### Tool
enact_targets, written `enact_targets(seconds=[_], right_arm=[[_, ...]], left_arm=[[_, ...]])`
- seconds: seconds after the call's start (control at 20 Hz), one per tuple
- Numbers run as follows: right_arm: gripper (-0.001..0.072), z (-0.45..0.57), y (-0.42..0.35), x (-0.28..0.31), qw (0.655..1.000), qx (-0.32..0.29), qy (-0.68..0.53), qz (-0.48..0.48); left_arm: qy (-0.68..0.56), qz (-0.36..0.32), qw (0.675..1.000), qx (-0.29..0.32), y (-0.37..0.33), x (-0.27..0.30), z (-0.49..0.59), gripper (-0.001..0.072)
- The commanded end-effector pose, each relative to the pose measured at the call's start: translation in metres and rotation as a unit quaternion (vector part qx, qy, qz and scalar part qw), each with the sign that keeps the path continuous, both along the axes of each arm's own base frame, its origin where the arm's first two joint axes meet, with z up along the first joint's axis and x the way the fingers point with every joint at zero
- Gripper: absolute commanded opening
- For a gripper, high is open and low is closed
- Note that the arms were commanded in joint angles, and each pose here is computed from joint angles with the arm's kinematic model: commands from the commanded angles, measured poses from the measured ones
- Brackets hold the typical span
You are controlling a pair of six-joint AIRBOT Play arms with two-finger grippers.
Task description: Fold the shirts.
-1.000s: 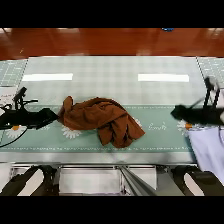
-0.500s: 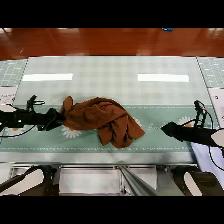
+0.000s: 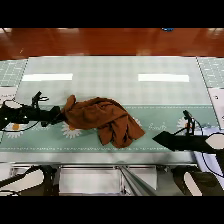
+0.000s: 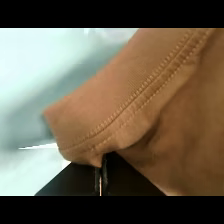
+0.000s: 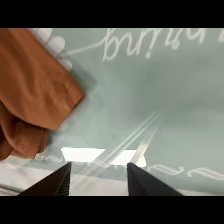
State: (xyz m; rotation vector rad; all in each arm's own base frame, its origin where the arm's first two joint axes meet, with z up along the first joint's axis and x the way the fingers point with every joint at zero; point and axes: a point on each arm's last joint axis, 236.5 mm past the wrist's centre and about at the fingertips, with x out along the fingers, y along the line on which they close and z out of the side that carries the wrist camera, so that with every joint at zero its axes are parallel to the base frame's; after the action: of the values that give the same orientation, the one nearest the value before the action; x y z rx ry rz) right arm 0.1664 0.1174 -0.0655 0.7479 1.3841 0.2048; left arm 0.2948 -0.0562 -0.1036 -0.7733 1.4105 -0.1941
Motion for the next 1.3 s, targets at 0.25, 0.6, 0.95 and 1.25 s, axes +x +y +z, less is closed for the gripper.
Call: enact_targets(seconds=[0.25, 0.6, 0.95, 1.25], right_arm=[[0.0403, -0.019, 0.041, 0.017, 0.993, 0.109, 0.037, -0.016], [0.0403, -0.052, 0.073, 0.056, 0.996, 0.054, 0.054, 0.044], [0.0029, 0.016, 0.118, 0.134, 0.984, 0.055, -0.06, 0.158], [0.0029, 0.272, 0.025, 0.233, 0.931, -0.104, -0.333, 0.107]], left_arm=[[-0.02, -0.025, 0.999, -0.004, -0.002, 0.007, 0.01, 0.0015], [-0.019, -0.026, 0.999, -0.007, -0.003, 0.006, 0.011, 0.0015], [-0.07, -0.048, 0.996, -0.005, -0.002, 0.028, 0.055, 0.0015], [-0.339, -0.01, 0.94, 0.034, 0.008, 0.106, 0.285, 0.0015]])
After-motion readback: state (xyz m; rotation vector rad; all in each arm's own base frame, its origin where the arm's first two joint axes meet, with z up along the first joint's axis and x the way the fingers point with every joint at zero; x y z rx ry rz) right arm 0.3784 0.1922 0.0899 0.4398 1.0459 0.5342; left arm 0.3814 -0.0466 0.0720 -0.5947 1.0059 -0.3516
